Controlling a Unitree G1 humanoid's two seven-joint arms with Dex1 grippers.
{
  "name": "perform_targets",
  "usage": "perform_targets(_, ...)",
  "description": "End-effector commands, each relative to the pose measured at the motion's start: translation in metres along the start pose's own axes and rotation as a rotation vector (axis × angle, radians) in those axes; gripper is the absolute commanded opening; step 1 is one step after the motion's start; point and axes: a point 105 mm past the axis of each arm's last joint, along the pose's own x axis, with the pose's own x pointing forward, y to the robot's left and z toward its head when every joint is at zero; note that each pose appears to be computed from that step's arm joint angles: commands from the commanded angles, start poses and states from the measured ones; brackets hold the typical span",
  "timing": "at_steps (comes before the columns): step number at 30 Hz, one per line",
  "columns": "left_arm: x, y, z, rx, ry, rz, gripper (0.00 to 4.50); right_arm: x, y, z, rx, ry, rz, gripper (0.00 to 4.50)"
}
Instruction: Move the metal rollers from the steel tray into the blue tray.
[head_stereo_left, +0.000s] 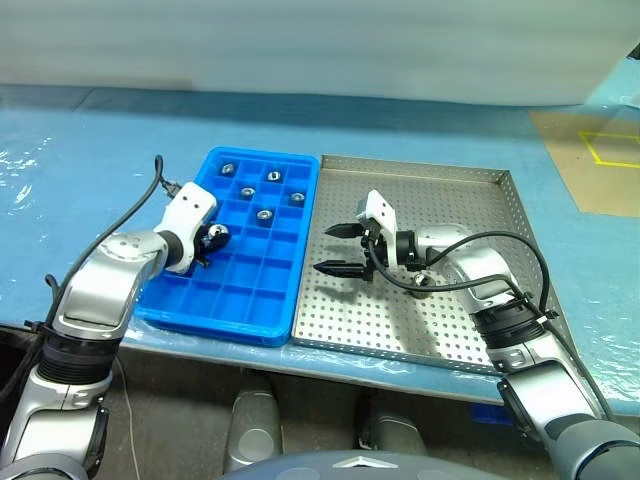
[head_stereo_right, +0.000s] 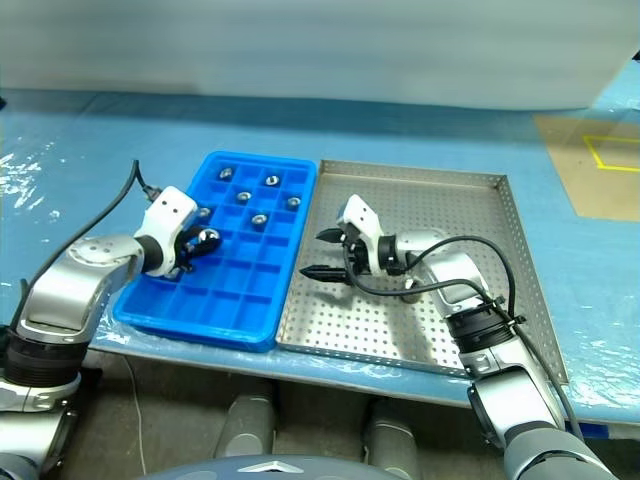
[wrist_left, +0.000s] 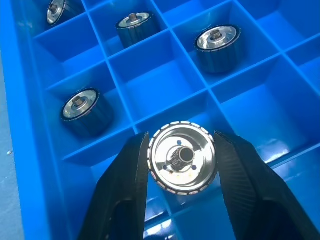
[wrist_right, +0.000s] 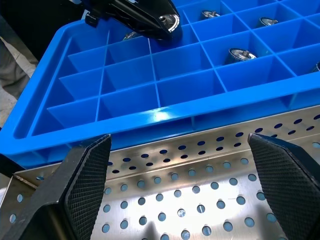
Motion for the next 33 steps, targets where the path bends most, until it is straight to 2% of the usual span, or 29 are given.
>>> perform_targets(1,0.002,-0.002,0.009,-0.003,-0.049,-0.011,2.39,-0.002,0.002,0.007,-0.034,-0.021,-0.002,4.50)
perform_targets(2,0.004,-0.002,0.008,-0.005,-0.050,-0.016,2.61,-0.002,0.002,0.006,-0.034,-0.020,-0.003,4.50)
perform_targets(7,0.008,-0.004,0.008,-0.028,-0.065,-0.024,4.30,-0.003,0.001,0.006,-0.033,-0.021,-0.014,4.50)
perform_targets(8,0.009,-0.005,0.009,-0.030,-0.073,-0.030,4.46,-0.003,0.001,0.005,-0.033,-0.021,-0.015,4.50)
perform_targets(18,0.010,-0.022,0.041,-0.088,-0.219,-0.131,4.46,-0.015,-0.003,0.006,-0.012,-0.043,-0.068,4.50)
perform_targets(27,0.010,-0.029,0.080,-0.054,-0.326,-0.201,4.46,-0.038,-0.009,0.012,0.012,-0.078,-0.149,4.50)
perform_targets(33,0.016,-0.048,0.091,-0.024,-0.349,-0.312,4.46,-0.054,-0.012,0.013,0.021,-0.079,-0.201,4.50)
